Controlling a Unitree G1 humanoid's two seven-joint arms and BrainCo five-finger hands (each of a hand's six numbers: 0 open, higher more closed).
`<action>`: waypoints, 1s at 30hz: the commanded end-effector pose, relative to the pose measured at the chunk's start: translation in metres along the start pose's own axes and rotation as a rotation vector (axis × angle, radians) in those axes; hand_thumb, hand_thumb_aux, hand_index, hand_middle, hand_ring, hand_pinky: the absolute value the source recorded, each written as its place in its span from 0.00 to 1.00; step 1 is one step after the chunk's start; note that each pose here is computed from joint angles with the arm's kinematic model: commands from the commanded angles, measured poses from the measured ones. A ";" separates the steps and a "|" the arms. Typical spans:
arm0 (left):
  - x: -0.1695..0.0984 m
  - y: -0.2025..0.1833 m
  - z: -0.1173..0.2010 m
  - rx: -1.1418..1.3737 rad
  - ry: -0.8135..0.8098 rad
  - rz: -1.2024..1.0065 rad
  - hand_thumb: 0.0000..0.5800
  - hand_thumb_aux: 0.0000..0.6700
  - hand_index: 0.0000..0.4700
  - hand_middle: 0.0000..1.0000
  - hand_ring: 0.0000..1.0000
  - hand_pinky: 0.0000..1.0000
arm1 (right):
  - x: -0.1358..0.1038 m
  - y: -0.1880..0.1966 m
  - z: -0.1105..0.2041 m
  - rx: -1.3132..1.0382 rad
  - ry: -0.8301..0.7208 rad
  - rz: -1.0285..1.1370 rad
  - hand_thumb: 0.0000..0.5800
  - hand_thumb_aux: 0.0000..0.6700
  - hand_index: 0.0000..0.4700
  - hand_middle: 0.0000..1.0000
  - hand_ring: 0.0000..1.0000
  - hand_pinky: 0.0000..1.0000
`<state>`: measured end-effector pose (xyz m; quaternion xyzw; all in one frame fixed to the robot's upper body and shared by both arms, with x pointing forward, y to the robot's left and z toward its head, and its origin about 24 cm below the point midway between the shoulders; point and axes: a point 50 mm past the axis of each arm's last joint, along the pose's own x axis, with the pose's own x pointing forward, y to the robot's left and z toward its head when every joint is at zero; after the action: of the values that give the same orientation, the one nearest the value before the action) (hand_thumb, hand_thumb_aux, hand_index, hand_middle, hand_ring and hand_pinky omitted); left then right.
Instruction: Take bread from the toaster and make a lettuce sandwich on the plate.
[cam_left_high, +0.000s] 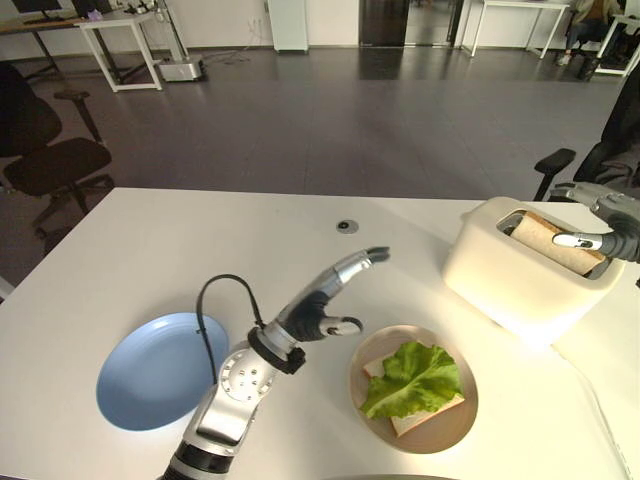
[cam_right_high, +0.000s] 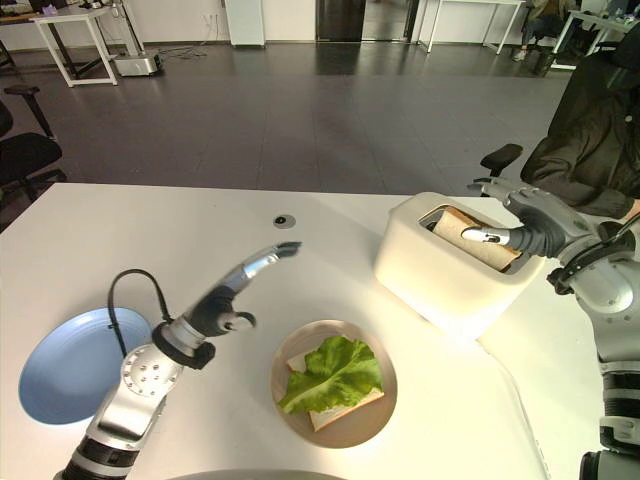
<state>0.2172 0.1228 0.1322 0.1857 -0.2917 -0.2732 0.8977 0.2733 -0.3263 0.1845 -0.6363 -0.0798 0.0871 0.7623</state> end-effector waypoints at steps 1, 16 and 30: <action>-0.015 0.029 0.001 -0.047 0.010 0.104 0.00 0.00 0.00 0.00 0.00 0.00 | -0.002 0.016 -0.010 -0.020 0.048 0.095 0.62 0.38 0.38 0.00 0.00 0.00; -0.027 0.040 -0.010 -0.030 0.078 0.116 0.00 0.00 0.00 0.00 0.00 0.00 | 0.006 -0.012 -0.007 0.339 -0.009 -0.073 1.00 1.00 1.00 0.00 0.00 0.00; -0.027 0.044 0.026 0.178 -0.124 0.037 0.00 0.00 0.00 0.00 0.00 0.00 | 0.005 -0.043 0.063 0.616 -0.507 0.323 1.00 1.00 1.00 0.00 0.00 0.00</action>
<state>0.2094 0.1718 0.1514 0.2164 -0.3325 -0.2267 0.8895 0.2608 -0.3113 0.2639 -0.3440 -0.1637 0.2556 0.8886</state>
